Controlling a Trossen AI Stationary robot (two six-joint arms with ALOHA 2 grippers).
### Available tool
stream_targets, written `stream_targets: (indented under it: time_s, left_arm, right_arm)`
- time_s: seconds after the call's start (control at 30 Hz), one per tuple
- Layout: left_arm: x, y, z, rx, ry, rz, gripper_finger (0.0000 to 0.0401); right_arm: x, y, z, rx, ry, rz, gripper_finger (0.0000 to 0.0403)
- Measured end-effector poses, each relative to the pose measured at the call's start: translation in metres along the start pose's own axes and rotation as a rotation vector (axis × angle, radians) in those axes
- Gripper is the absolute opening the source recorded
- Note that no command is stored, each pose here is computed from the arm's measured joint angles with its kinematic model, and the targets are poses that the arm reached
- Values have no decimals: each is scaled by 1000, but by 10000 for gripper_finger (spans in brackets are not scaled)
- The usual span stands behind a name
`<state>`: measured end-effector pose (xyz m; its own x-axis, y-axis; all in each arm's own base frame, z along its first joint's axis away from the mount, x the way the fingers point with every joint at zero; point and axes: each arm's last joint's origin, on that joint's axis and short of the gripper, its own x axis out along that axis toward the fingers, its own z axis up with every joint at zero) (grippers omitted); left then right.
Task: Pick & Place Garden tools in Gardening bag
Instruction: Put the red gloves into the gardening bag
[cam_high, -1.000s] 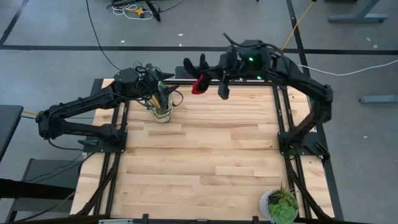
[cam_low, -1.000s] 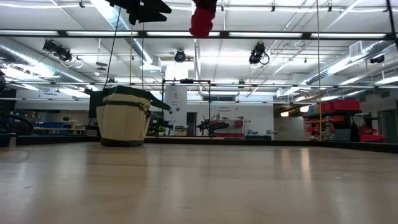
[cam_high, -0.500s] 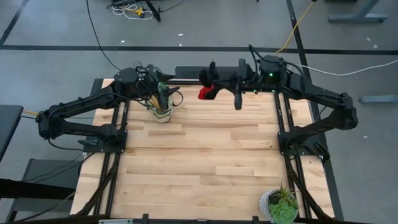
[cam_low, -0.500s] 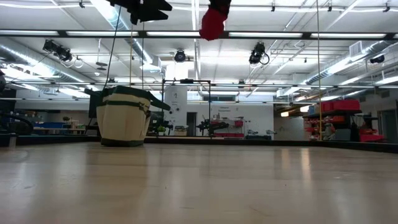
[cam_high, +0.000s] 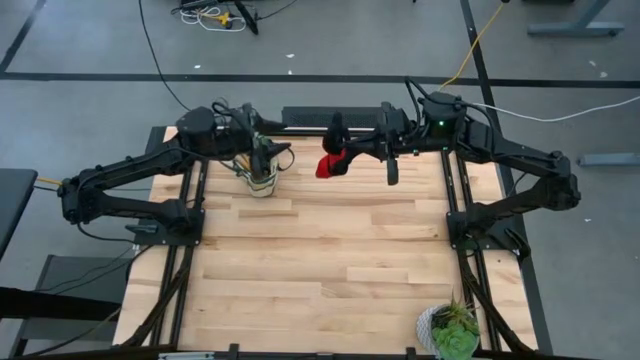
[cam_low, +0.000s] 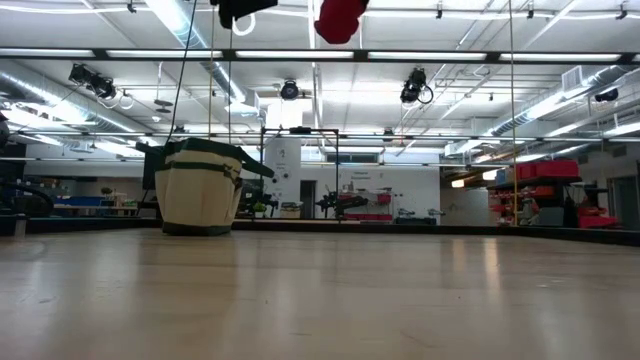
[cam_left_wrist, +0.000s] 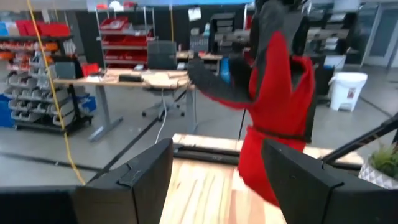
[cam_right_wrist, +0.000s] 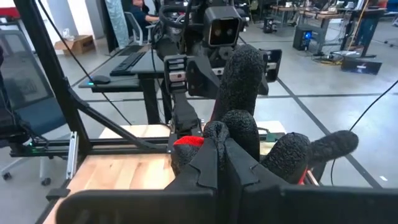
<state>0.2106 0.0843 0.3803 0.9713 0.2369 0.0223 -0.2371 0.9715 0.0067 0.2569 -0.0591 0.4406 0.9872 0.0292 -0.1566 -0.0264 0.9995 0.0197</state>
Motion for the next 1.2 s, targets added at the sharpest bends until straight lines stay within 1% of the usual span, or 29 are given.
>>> stream_targets:
  time_s: [0.1, 0.2, 0.3, 0.47, 0.6, 0.7, 0.83, 1.03, 1.2]
  left_arm:
    - [2, -1, 2, 5, -27, -27, 255]
    - [6, -3, -1, 3, -18, -48, 267]
    - [11, -5, -4, -3, -7, -60, 287]
    - [20, -8, -10, -53, 7, -111, 327]
    - [28, -10, -10, -77, -24, -152, 357]
    - [33, -10, -11, -84, -44, -162, 373]
    - [44, -12, -18, -93, -46, -170, 378]
    - [56, -17, -21, -114, -89, -195, 379]
    - [62, -18, -26, -138, -78, -204, 396]
  right_arm:
    - [0, 0, 0, 0, 0, 0, 0]
    - [0, 0, 0, 6, 0, 0, 0]
    - [0, 0, 0, 24, -1, 7, 0]
    - [0, 1, 0, 30, 1, 30, 0]
    - [0, 1, -1, 47, 6, 31, 1]
    - [0, 1, -1, 47, 7, 31, 1]
    - [2, 0, -2, 49, 15, 24, 1]
    - [4, 0, -5, 56, 36, 23, 1]
    - [6, -1, -6, 65, 42, 23, 1]
